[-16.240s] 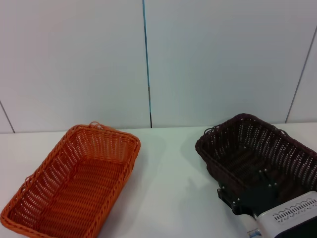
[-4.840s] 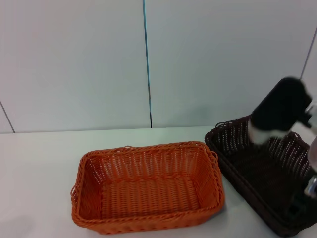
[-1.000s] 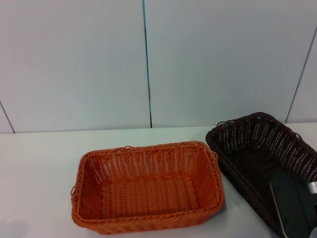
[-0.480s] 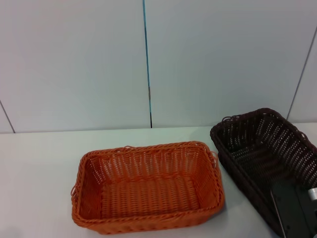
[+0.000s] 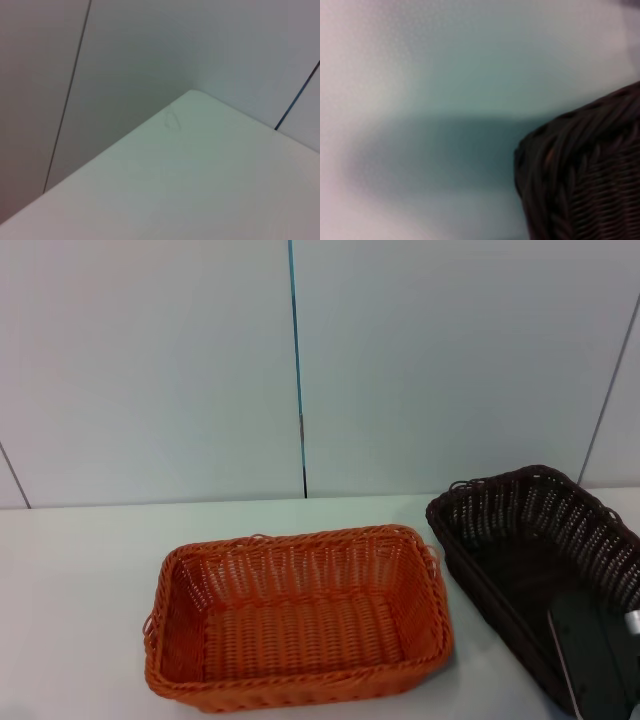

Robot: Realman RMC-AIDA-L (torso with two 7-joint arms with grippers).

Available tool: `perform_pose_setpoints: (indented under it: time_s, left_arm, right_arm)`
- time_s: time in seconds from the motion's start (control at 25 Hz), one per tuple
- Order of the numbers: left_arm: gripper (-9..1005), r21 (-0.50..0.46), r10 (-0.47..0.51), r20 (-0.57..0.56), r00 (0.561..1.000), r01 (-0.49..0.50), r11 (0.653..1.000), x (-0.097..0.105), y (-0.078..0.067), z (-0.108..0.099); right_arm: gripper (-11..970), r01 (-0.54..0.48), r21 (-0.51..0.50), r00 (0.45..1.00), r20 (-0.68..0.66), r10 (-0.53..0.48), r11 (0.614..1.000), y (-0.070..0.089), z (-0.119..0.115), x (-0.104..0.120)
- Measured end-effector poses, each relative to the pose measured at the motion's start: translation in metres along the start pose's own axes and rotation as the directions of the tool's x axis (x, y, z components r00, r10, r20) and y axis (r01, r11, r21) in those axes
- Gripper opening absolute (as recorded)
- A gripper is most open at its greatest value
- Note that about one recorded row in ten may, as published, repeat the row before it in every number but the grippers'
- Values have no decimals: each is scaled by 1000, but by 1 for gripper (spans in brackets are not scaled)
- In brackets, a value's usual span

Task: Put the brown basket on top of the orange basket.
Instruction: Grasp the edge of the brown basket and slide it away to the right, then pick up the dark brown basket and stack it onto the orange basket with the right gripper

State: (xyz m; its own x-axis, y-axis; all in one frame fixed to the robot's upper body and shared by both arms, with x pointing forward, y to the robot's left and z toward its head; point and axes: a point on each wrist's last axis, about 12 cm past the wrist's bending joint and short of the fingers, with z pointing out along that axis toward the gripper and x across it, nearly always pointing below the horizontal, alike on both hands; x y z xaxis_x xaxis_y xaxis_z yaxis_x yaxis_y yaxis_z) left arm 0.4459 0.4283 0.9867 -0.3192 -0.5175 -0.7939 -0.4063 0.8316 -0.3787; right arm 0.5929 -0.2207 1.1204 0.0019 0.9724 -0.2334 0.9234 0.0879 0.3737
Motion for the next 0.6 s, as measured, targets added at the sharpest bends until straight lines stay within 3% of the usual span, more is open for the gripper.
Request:
perform_pose_setpoints:
  time_s: [0.6]
  left_arm:
    - [882, 14, -48, 46, 998, 48, 999, -7, 2, -2]
  right_arm:
    - [151, 30, -55, 999, 33, -29, 998, 18, -63, -17]
